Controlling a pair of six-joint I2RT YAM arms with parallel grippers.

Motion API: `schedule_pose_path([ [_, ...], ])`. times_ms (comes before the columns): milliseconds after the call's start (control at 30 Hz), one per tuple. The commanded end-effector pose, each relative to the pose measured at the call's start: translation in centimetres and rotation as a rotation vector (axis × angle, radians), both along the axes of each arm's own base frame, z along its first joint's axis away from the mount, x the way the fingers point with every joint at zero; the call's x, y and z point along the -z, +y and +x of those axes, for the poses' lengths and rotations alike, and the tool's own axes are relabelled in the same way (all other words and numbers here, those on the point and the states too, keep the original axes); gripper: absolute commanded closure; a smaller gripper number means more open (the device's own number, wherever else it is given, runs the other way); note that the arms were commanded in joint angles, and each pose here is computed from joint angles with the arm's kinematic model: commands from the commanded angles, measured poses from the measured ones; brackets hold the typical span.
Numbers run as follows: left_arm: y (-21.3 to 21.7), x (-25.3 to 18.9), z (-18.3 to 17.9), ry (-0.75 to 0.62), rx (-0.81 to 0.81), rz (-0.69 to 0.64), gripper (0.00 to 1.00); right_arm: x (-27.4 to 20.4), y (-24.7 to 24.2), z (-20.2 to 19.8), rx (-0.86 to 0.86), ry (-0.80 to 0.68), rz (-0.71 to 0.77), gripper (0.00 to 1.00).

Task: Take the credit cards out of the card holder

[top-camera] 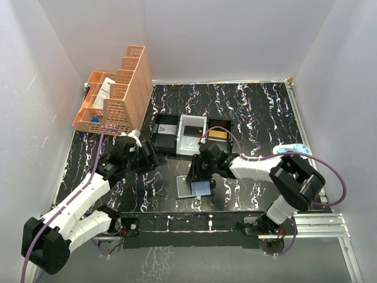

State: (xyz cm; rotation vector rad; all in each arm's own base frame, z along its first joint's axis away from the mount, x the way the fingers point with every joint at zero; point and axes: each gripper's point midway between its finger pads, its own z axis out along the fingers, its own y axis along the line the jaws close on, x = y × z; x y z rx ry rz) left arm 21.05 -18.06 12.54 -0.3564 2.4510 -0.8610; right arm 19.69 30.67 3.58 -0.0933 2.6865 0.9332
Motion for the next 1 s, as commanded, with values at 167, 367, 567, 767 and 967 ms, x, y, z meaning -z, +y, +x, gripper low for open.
schedule_pose_path([
  [167,-2.5,2.5,-1.6,0.065,0.125,-0.034,0.41,2.1,-0.1,1.9,0.206,-0.02,0.04,0.68],
  [367,-5.4,5.7,-2.5,0.098,0.165,0.069,0.48,2.5,0.5,2.0,0.216,-0.01,0.081,0.7],
  [567,-5.9,7.6,-2.1,0.122,0.131,0.138,0.66,2.0,0.9,2.2,0.181,-0.026,0.08,0.71],
  [767,-5.4,9.0,-2.3,0.157,0.127,0.199,0.7,-0.4,2.9,2.0,0.07,-0.042,0.15,0.72],
  [967,-6.3,9.9,-2.3,0.159,0.146,0.161,0.86,-1.3,2.9,1.7,-0.029,-0.078,0.107,0.72],
])
